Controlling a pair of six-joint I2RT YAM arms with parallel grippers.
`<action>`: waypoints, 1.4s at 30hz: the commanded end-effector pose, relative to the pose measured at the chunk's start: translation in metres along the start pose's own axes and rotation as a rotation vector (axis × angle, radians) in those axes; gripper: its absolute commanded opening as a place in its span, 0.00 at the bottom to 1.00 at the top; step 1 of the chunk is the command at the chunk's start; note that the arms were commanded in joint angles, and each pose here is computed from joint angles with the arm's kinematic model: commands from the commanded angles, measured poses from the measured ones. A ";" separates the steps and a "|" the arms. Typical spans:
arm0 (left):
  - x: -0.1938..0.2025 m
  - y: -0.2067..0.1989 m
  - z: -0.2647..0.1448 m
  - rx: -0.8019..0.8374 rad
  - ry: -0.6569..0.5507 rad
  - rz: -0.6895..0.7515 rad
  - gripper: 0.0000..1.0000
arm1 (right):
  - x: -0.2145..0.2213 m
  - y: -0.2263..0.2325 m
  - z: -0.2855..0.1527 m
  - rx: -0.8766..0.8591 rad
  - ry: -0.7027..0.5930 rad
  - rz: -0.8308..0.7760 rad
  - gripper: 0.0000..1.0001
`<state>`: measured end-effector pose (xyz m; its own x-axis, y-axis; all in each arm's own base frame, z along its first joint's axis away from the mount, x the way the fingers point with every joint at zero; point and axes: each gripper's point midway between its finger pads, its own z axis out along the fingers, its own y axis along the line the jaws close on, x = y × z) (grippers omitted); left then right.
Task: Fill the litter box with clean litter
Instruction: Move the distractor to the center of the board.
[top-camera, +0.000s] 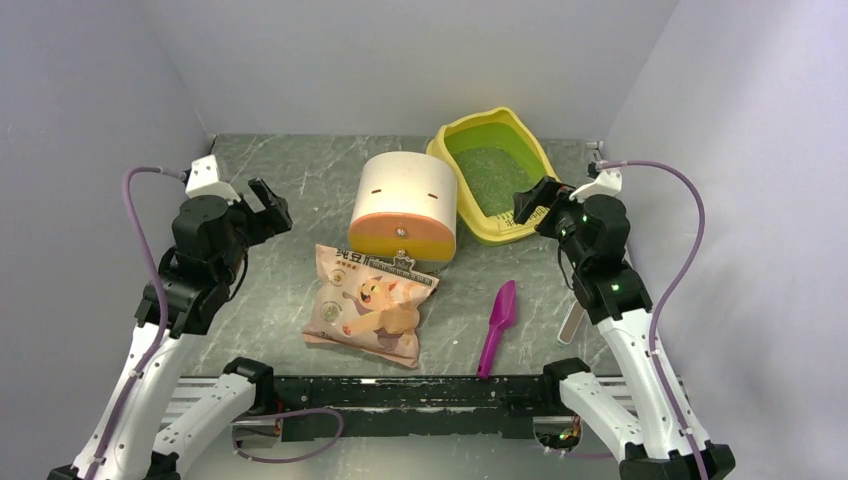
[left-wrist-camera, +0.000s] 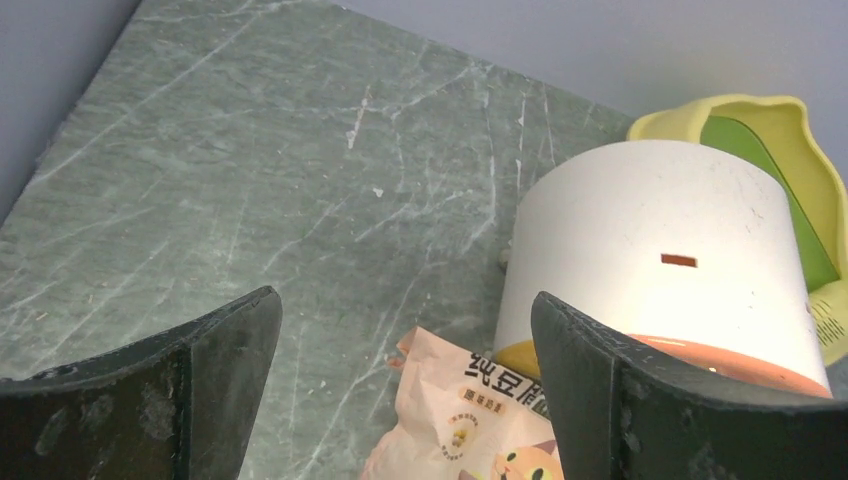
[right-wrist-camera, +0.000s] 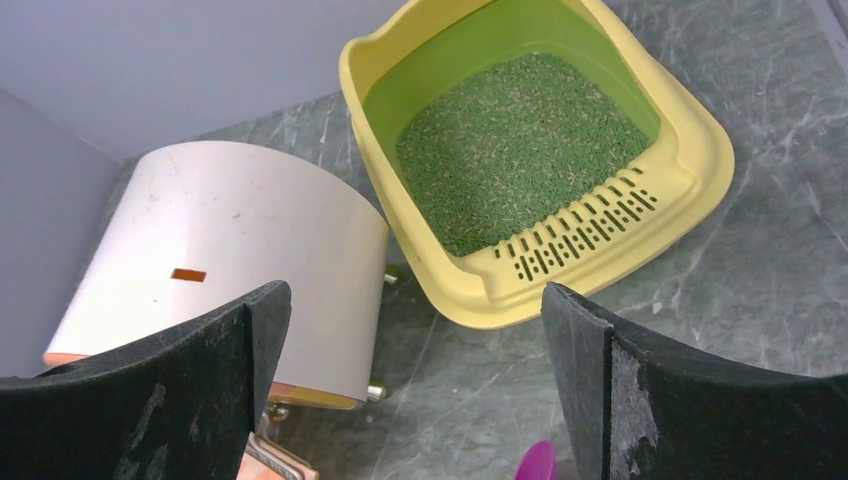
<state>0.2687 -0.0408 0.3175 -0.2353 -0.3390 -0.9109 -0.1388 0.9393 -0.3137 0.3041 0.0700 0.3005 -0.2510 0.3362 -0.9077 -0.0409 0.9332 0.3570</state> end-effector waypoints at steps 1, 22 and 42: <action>0.003 -0.013 -0.016 0.073 0.070 -0.035 0.99 | 0.003 0.004 -0.003 -0.012 0.007 0.072 1.00; 0.034 -0.024 -0.026 0.206 0.207 0.135 0.99 | 0.065 0.105 0.015 -0.625 0.298 0.228 1.00; 0.061 -0.034 -0.006 0.298 0.197 0.161 0.99 | 0.132 0.153 0.048 -0.704 0.508 0.417 1.00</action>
<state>0.2462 -0.0853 0.2557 -0.4796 -0.1591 -0.8629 0.1336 0.9587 -0.2510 0.3100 0.2376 0.2048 -0.7612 0.3961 -0.5135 -0.3162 0.4647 0.8271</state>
